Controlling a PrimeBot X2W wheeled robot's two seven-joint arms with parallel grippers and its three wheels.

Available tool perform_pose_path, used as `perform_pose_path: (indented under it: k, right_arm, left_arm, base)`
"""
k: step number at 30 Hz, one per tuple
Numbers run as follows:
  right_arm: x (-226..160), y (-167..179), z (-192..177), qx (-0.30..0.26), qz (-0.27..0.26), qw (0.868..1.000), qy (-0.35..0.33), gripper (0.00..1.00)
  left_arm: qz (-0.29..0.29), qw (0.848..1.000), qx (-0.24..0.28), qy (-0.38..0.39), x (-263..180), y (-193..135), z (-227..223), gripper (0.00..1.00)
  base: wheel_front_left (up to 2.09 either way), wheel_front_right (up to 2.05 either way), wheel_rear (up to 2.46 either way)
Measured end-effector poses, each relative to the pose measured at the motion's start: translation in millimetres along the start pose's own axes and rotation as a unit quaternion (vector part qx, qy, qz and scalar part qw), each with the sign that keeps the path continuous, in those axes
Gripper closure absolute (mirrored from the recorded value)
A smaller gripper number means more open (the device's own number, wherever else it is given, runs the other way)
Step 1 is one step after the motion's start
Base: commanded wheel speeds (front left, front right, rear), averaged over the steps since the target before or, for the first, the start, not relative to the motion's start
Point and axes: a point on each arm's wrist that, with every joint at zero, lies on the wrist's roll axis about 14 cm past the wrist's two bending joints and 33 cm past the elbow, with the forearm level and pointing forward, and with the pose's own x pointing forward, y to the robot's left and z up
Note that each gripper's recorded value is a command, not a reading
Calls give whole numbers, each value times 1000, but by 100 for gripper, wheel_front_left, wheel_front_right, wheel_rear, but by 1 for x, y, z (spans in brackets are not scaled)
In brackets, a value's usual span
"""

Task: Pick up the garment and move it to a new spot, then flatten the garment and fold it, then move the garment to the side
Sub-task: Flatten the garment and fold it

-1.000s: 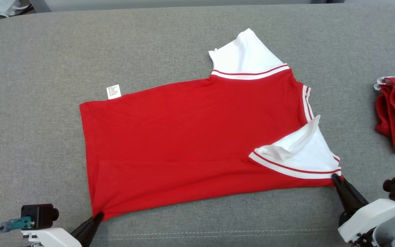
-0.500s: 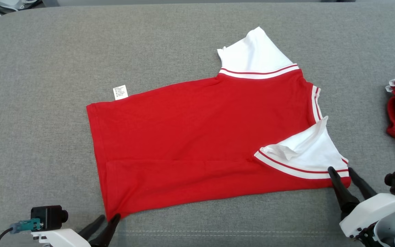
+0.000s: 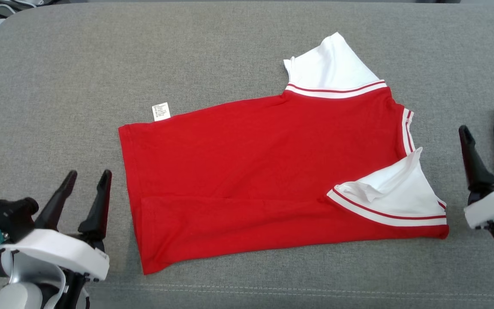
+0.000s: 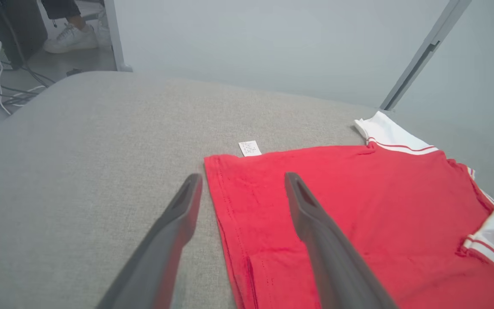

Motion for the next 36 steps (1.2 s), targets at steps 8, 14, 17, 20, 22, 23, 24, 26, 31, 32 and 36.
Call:
perform_pose_path:
  k: [8,14,17,20,22,23,24,26,31,32,36]
  right_arm:
    - [56,9,42,-63,27,997,-30,0]
    - [111,20,34,-116,56,991,30,0]
    - [139,30,24,-142,76,985,57,0]
    - [165,45,13,-155,98,980,81,0]
    - [180,53,2,-164,108,976,99,0]
    - [187,57,-2,-166,113,974,106,0]
    - [194,61,-7,-167,117,972,113,0]
    - [206,67,-17,-166,123,970,125,0]
    - [230,82,-46,-162,137,963,165,0]
    - [230,82,-46,-162,137,963,165,0]
    - [241,92,-69,-155,147,957,196,0]
  left_arm:
    - [-6,999,18,-33,46,-18,19,0]
    - [-26,999,-1,25,82,-22,-7,0]
    - [-34,998,-9,49,97,-20,-16,0]
    - [-30,997,-10,72,110,-11,-25,0]
    - [-24,996,-11,80,116,-5,-30,0]
    - [-22,996,-11,84,118,-2,-31,0]
    - [-20,996,-10,88,120,0,-33,0]
    - [-17,995,-10,94,124,5,-37,0]
    - [-13,993,-10,115,127,13,-49,0]
    - [-13,993,-10,115,127,13,-49,0]
    - [-10,991,-11,134,130,19,-57,0]
  base:
    - [0,0,0]
    - [0,0,0]
    - [0,0,0]
    - [0,0,0]
    - [0,0,0]
    - [0,0,0]
    - [0,0,0]
    - [0,0,0]
    - [0,0,0]
    - [0,0,0]
    - [0,0,0]
